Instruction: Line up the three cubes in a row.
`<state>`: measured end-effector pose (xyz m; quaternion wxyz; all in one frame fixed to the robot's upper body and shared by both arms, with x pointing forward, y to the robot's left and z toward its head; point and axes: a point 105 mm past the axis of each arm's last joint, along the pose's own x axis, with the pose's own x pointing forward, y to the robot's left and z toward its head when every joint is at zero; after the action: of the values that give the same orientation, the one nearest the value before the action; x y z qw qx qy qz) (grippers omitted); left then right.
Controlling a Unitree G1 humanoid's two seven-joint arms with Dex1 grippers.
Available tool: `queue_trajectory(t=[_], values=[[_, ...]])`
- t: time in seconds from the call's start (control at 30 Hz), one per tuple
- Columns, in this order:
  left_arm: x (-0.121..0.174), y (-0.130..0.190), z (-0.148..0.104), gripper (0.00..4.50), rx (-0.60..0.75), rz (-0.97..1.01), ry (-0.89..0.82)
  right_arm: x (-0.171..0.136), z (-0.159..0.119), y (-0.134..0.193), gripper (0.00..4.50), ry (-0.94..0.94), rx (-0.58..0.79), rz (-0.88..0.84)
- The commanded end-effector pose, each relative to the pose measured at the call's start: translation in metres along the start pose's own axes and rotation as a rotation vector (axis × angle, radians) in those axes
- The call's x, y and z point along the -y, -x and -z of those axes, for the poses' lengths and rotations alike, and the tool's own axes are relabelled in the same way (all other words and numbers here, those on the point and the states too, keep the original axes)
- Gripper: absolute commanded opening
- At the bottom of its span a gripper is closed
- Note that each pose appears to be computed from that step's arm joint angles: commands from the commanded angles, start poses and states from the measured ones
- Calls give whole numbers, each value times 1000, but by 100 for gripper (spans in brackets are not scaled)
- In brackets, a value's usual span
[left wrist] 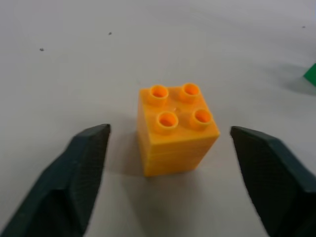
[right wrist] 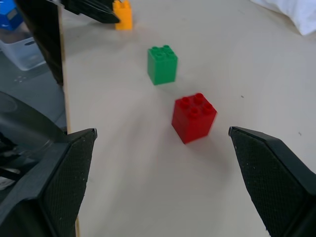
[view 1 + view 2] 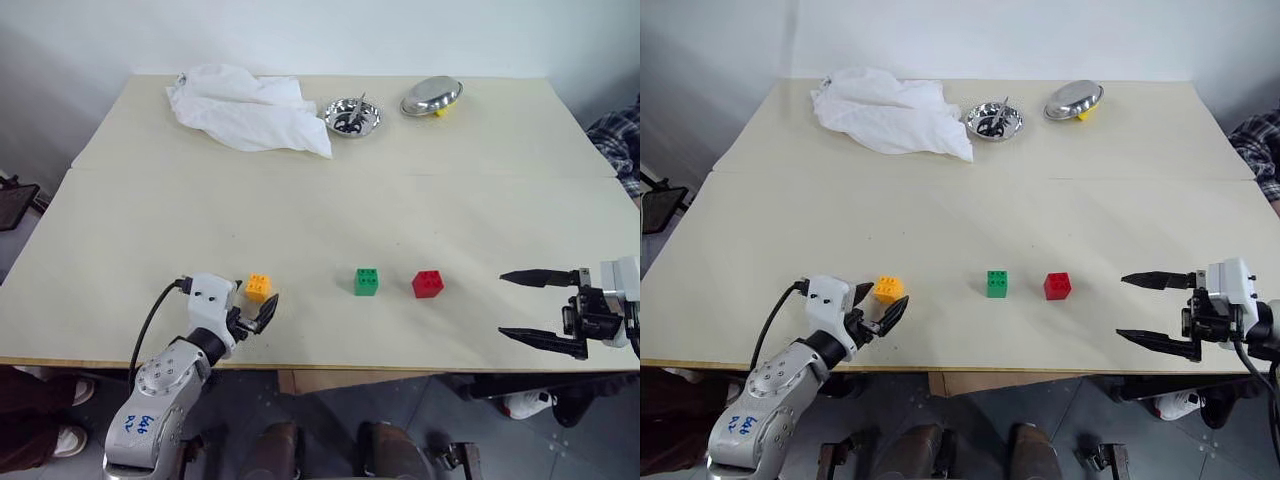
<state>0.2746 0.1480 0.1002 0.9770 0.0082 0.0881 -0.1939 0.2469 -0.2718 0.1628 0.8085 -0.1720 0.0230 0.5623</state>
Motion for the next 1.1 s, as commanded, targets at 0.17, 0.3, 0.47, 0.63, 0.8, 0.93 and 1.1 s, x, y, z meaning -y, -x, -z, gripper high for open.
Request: queue_trajectory(t=[0.17, 0.3, 0.47, 0.63, 0.8, 0.93, 1.1], values=[[3, -4, -9, 178, 49, 28, -20, -10, -4, 3, 450, 16, 24, -15], [23, -10, -23, 147, 129, 263, -88, -13, -2, 9, 450, 7, 18, 17], [35, -25, -40, 147, 155, 638, -368, -17, 2, 15, 450, -11, 10, 53], [34, -47, -37, 147, 50, 919, -567, -24, -1, 14, 450, -18, 21, 70], [19, -59, -33, 147, -36, 1031, -621, -31, -3, 14, 450, -24, 31, 91], [11, -69, -30, 147, -65, 1033, -655, -33, -3, 14, 450, -31, 28, 104], [10, -74, -26, 147, -66, 1037, -648, -40, -2, 16, 450, -46, 27, 120]])
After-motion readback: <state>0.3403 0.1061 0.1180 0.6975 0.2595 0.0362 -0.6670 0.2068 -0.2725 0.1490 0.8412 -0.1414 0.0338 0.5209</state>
